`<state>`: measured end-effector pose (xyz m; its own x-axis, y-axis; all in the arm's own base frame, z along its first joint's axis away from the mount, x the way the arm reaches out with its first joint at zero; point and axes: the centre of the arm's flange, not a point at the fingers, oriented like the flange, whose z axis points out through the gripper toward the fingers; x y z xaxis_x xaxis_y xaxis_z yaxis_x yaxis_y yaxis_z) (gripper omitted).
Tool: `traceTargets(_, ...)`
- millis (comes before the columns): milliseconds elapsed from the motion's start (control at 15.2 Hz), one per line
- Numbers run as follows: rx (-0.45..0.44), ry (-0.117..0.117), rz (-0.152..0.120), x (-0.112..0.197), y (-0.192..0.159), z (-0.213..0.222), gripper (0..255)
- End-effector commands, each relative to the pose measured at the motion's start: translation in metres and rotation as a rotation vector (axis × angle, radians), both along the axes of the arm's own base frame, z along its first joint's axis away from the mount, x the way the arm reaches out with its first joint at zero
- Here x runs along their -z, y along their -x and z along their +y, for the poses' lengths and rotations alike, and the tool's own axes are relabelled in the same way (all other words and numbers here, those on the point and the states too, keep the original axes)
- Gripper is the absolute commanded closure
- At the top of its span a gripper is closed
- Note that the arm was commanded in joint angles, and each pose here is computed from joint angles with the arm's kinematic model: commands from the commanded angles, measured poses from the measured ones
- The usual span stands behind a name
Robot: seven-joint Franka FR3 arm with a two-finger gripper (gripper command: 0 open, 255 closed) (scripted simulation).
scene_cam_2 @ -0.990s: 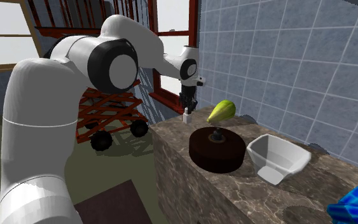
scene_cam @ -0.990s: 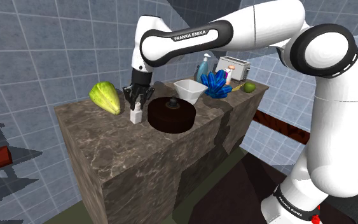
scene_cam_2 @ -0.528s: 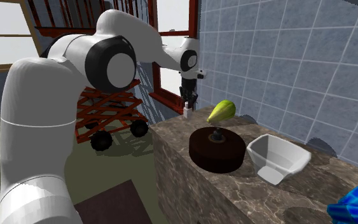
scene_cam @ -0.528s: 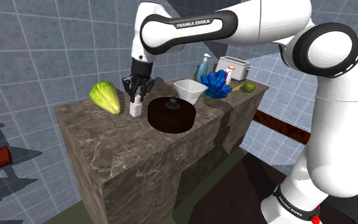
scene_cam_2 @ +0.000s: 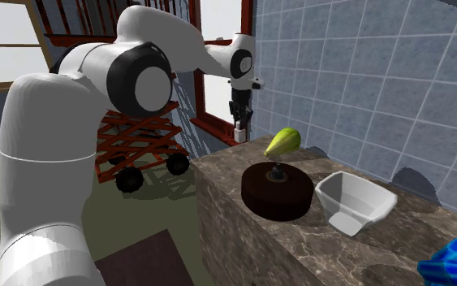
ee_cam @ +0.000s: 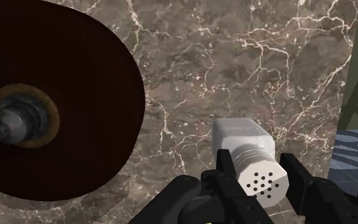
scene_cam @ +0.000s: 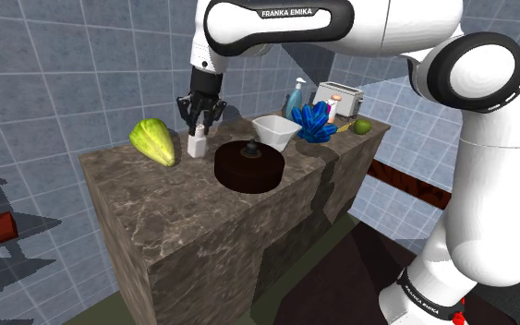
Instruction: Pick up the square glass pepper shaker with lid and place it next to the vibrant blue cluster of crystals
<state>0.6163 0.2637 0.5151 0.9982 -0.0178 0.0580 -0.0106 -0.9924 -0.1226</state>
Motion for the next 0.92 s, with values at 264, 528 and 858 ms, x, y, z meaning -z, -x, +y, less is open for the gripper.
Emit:
traceTargets(264,0.000,0.000,0.000,-0.033,0.000,0.000,255)
traceTargets(528,0.000,0.000,0.000,-0.054,0.000,0.000,255)
traceTargets(858,0.000,0.000,0.000,-0.081,0.000,0.000,255)
